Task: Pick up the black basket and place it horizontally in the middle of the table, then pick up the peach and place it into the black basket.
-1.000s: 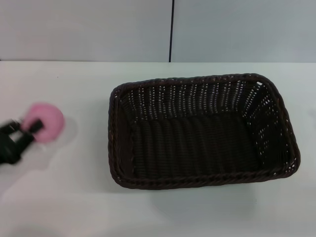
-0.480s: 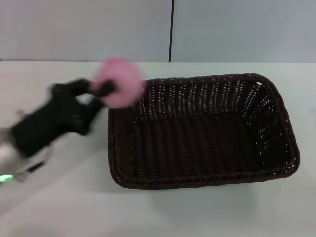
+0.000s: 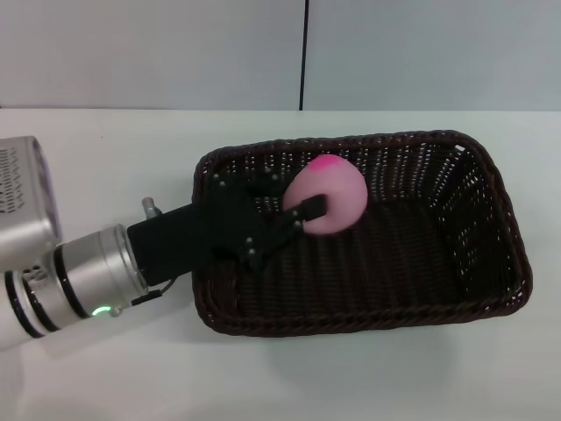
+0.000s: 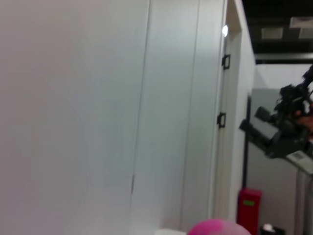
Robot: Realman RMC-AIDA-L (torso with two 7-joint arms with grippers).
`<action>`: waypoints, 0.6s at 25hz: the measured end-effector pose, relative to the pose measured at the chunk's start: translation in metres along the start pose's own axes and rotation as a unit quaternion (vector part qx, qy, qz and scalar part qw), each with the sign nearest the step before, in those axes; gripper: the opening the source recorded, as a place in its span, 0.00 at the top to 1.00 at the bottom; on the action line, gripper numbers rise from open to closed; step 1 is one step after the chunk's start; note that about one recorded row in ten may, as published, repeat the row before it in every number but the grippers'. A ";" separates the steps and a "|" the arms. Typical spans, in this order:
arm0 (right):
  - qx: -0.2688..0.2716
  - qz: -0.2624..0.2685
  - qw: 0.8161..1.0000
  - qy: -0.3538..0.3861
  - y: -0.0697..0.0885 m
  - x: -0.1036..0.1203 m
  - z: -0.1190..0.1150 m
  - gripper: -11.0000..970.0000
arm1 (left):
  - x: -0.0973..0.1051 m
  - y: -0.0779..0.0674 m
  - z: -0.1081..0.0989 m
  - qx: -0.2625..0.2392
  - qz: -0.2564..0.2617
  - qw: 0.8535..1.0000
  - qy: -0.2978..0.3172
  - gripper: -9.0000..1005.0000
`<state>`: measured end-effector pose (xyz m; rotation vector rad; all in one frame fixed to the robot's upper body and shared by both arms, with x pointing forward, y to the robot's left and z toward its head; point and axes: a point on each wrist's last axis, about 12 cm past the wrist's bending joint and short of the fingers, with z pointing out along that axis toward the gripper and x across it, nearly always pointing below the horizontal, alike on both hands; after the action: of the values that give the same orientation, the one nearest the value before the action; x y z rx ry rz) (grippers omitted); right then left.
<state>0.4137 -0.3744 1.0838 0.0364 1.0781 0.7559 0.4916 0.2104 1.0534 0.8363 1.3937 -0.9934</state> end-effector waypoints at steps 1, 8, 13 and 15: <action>0.002 0.001 1.000 0.000 0.000 0.001 -0.001 0.41 | 0.001 0.001 0.001 -0.006 0.001 1.000 0.003 0.80; 0.016 -0.004 1.000 0.000 0.000 0.006 -0.004 0.41 | 0.001 0.003 0.001 -0.017 0.009 1.000 0.008 0.47; 0.024 -0.009 1.000 0.002 0.000 0.008 -0.006 0.41 | 0.002 0.006 -0.007 -0.041 0.010 0.999 0.005 0.30; 0.037 -0.012 0.999 0.005 -0.001 0.011 -0.008 0.41 | 0.003 0.009 -0.018 -0.075 0.023 0.997 -0.003 0.25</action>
<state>0.4110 -0.3715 1.0704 0.0823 1.1142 0.6959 0.4930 0.2309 1.0494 0.7499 1.4194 -0.8441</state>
